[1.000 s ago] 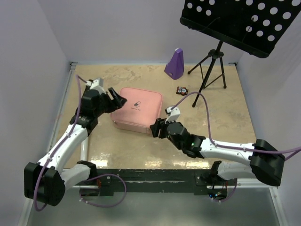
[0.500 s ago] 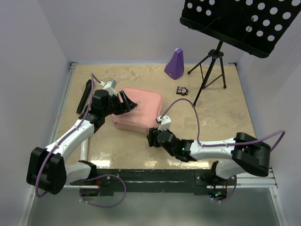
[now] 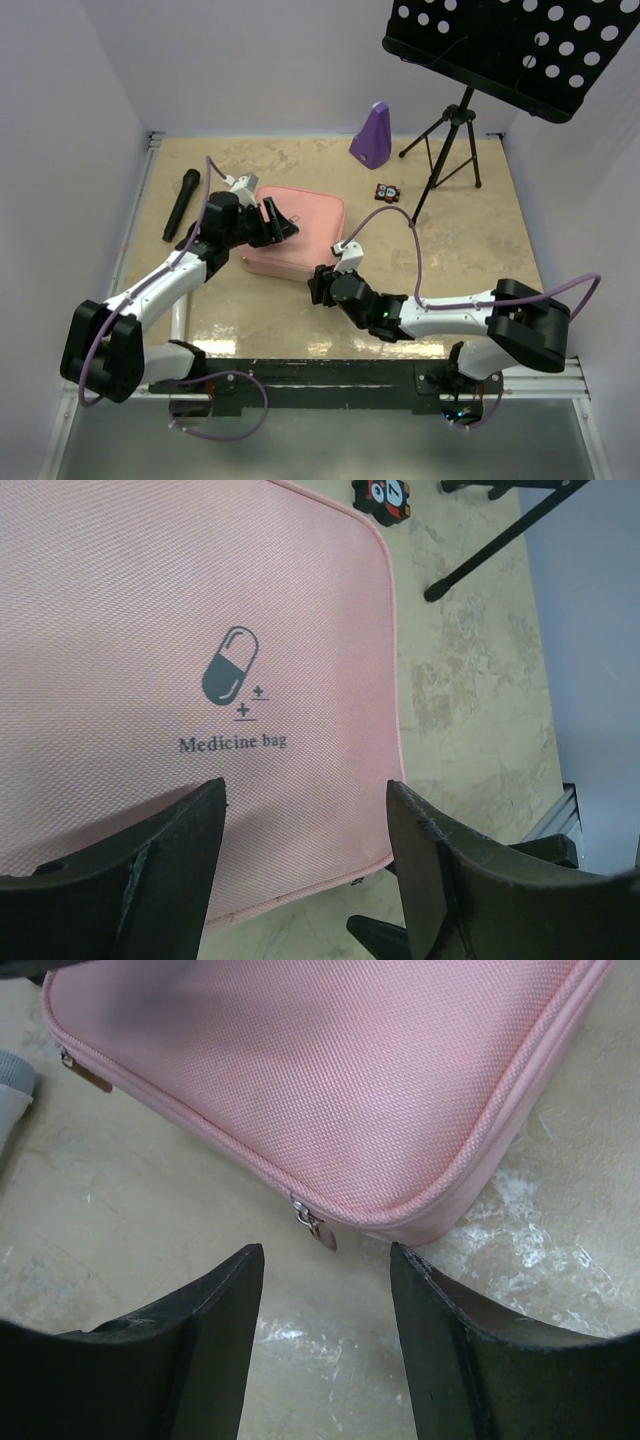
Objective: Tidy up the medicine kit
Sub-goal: Adjust the medicine box at the center of the board, then zip the medicine box at the center of the board.
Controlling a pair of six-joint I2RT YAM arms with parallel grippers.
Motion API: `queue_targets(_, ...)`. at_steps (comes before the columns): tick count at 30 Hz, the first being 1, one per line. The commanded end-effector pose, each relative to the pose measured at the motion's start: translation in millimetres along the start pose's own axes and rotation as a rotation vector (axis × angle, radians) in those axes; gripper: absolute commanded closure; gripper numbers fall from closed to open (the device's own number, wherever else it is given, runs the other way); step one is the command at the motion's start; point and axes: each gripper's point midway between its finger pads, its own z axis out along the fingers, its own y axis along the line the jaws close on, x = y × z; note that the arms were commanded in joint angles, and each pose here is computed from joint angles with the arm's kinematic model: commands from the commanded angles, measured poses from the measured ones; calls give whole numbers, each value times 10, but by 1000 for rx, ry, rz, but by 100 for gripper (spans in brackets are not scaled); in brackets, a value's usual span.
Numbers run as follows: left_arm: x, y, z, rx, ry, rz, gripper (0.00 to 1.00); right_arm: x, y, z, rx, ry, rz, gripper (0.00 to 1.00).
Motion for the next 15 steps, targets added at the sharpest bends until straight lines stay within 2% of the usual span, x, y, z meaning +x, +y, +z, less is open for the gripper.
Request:
queue_targets(1,-39,-290,119,95,10,69,31,-229,166,99,4,-67,35,43)
queue_targets(7,254,-221,265,96,102,71,32,-161,147,141,16,-59,55,45)
queue_targets(15,410,-73,332,62,143,60,34,-155,154,203,33,-70,68,48)
